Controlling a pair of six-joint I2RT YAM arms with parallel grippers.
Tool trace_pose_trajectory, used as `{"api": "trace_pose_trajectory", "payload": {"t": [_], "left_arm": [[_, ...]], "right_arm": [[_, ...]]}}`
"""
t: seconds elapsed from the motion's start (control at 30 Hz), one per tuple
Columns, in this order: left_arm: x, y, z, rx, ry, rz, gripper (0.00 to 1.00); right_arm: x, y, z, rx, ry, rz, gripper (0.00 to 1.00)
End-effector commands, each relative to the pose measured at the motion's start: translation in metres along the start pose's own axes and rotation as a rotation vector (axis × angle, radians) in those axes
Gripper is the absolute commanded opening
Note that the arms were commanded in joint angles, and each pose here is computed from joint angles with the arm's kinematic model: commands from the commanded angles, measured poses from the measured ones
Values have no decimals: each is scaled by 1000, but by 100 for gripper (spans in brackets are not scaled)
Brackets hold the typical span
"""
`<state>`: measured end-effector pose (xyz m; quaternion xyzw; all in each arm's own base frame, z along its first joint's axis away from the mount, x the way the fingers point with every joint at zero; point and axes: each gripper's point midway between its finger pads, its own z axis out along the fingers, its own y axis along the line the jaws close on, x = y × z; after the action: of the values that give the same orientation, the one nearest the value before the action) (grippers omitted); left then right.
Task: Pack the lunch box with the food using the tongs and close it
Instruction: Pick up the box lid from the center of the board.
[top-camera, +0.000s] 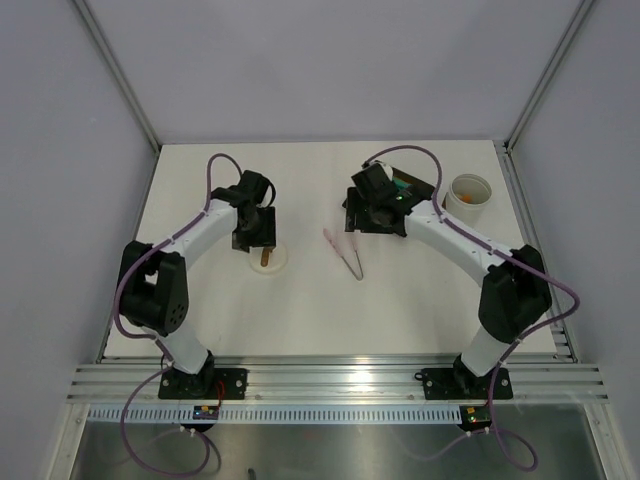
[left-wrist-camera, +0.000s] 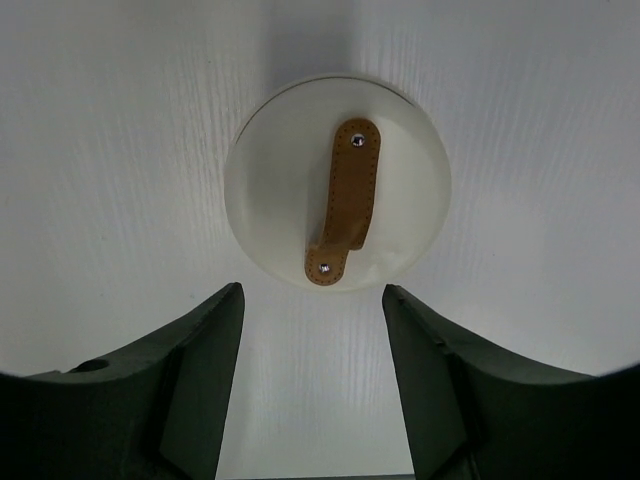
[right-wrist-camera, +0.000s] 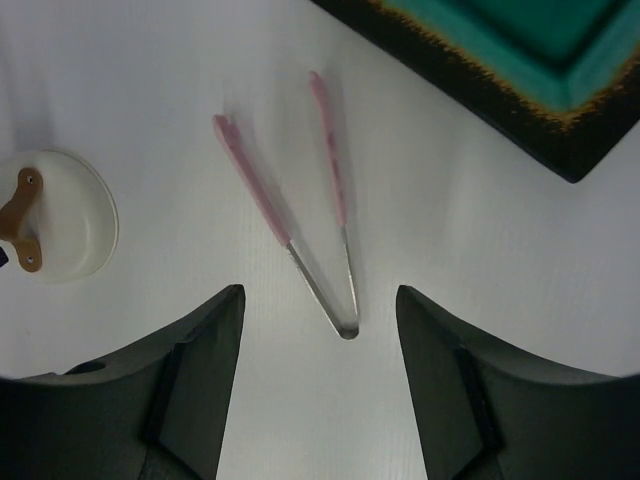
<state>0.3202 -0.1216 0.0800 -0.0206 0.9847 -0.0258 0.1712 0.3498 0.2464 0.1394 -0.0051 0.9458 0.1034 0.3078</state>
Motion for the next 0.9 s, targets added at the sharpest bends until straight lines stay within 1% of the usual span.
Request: {"api": "trace_pose_trajectory", "payload": {"t": [0.0,0.17,0.33,0.37,0.47,0.5,0.63,0.73,0.87], "left_arm": [[-17,-12,10,23,-43,-8,61],[-11,-18,28,17,-1,4,54],[-14,-20,32,15,-5,0,46],[-14,-21,32,17,-2,2,40],[-16,-26,26,32,-15,6,29],[-15,-30,24,41,-20,13,20],[-15,-46,8,74,-44,40,4],[-15,-58,-7,97,-57,59,0],[-17,-80,-36,140,-109,105,0]], "right_arm": [[-18,-29,-23,44,-75,64,69],[-17,-46,-32,51,-89,94,70],[-16,-50,-34,50,-93,95,70],[-14,-50,-34,50,-91,98,70],[-14,-54,-36,55,-97,102,70],[-15,-54,-37,54,-100,102,70],[-18,-66,-42,66,-116,124,69],[-20,-81,-47,90,-125,145,70],[-25,-109,-58,137,-150,182,70]]}}
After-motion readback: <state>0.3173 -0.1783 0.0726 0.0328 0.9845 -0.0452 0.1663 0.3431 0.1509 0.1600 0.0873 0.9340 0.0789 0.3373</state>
